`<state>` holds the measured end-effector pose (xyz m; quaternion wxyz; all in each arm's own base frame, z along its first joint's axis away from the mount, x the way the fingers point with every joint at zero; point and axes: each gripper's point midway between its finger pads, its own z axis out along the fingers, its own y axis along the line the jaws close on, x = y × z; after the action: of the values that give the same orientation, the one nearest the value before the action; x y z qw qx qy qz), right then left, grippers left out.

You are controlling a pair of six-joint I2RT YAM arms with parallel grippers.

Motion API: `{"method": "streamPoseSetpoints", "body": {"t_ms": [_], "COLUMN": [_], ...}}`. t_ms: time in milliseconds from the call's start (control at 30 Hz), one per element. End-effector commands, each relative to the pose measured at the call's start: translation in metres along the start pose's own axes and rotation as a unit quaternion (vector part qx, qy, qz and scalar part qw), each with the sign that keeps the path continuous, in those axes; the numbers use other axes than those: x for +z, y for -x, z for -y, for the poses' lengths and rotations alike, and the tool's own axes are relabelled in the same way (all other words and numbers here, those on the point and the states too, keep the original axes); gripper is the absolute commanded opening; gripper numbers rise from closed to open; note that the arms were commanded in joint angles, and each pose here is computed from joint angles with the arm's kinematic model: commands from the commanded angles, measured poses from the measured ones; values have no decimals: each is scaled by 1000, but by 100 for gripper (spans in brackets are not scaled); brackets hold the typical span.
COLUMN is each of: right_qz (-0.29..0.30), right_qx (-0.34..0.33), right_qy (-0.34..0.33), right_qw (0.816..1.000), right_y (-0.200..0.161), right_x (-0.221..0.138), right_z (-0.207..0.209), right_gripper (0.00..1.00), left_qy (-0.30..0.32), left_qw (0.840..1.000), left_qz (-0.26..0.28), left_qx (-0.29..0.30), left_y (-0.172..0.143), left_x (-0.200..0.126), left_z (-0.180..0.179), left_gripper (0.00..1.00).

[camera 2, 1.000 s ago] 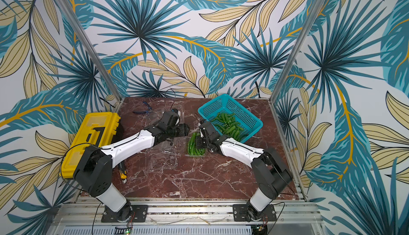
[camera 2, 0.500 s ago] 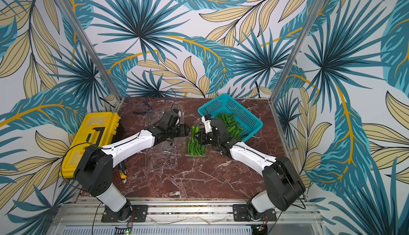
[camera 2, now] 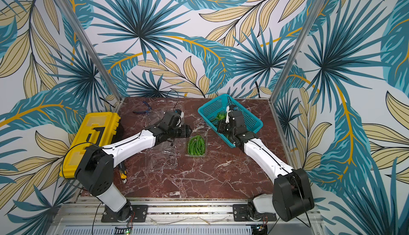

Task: Take small green peppers out of containers
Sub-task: Place the green pepper in the basket.

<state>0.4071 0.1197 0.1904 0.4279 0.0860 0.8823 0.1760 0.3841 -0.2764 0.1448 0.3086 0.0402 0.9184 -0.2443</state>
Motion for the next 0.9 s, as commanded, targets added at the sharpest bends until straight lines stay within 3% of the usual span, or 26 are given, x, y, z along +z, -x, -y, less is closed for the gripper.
{"method": "streamPoseSetpoints", "body": {"t_ms": [0, 167, 333, 433, 500, 867], "right_qz": [-93, -173, -202, -192, -176, -118], "right_qx": [2, 20, 39, 45, 44, 20], "right_qy": [-124, -127, -138, -141, -141, -143], "right_qw": [988, 977, 969, 970, 973, 982], "right_y": [-44, -83, -102, -99, -92, -63], "right_x": [19, 56, 77, 75, 70, 32], "right_z": [64, 77, 85, 86, 85, 81], "right_gripper": [9, 11, 18, 31, 34, 36], "left_qy": [-39, -59, -59, -56, -53, -22], "left_qw": [999, 997, 996, 996, 995, 990], "left_qz": [-7, -22, -40, -51, -59, -117], "left_qx": [24, 38, 47, 53, 58, 71], "left_y": [6, 3, -2, -5, -9, -31], "left_x": [4, 13, 20, 25, 28, 54], "left_z": [25, 39, 42, 44, 45, 36], "left_gripper": [68, 68, 68, 68, 68, 62]}}
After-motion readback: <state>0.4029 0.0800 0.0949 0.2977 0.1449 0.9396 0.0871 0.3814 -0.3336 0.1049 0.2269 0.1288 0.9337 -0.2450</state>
